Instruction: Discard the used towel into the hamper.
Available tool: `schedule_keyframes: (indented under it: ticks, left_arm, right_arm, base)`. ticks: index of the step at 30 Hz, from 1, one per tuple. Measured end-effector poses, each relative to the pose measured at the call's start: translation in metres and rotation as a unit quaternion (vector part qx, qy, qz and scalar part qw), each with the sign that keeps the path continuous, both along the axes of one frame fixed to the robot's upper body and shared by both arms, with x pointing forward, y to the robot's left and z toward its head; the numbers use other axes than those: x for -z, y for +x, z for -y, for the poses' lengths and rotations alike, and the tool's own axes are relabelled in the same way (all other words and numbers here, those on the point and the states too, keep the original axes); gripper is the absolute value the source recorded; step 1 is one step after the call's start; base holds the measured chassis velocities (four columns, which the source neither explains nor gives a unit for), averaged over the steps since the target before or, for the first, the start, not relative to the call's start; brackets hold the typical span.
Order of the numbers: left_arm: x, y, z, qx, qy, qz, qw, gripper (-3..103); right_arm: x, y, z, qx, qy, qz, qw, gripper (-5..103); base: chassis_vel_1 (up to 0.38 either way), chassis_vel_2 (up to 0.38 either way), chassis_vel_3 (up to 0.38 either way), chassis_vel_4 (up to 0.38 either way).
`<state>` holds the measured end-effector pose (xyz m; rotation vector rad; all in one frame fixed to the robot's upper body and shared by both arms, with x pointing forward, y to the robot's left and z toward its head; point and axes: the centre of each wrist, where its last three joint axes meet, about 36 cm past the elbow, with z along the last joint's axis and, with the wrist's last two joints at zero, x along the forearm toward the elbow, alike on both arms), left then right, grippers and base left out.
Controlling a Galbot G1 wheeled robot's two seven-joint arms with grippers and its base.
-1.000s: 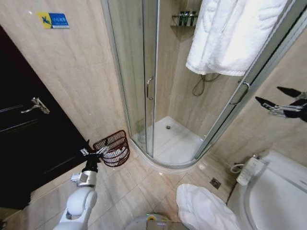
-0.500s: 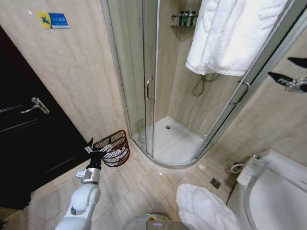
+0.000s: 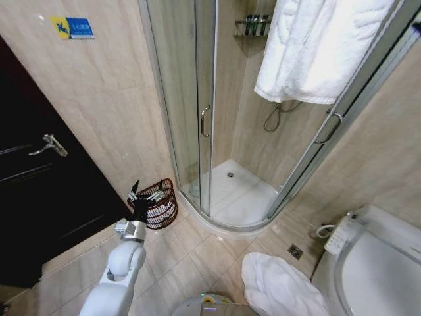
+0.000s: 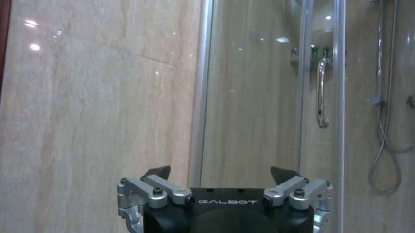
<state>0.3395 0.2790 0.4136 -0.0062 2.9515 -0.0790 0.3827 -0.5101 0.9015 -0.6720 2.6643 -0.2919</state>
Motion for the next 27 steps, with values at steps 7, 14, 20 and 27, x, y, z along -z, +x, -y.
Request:
schedule_keyframes:
  ticks: [7,14,20,27]
  left_arm:
    - [0.001,-0.001,-0.007,-0.008,-0.01,0.0,0.9999,100]
    - [0.001,0.002,-0.003,-0.005,-0.013,0.003,0.9999,100]
    - [0.001,0.003,-0.002,-0.003,-0.013,0.003,0.9999,100]
    - [0.0,0.004,0.002,0.0,-0.008,0.003,1.0,100]
  right_arm:
    - [-0.016,-0.009,-0.036,0.038,-0.01,-0.018,0.999,100]
    - [0.022,-0.031,-0.052,0.169,-0.025,-0.019,0.985,100]
    - [0.088,-0.062,-0.082,0.283,-0.032,-0.01,0.959,100]
    - [0.152,-0.102,-0.135,0.263,-0.009,-0.017,0.964,100]
  base:
    - [0.0,0.0,0.0,0.0]
    - [0.0,0.0,0.0,0.0]
    - [0.0,0.0,0.0,0.0]
    - [0.0,0.0,0.0,0.0]
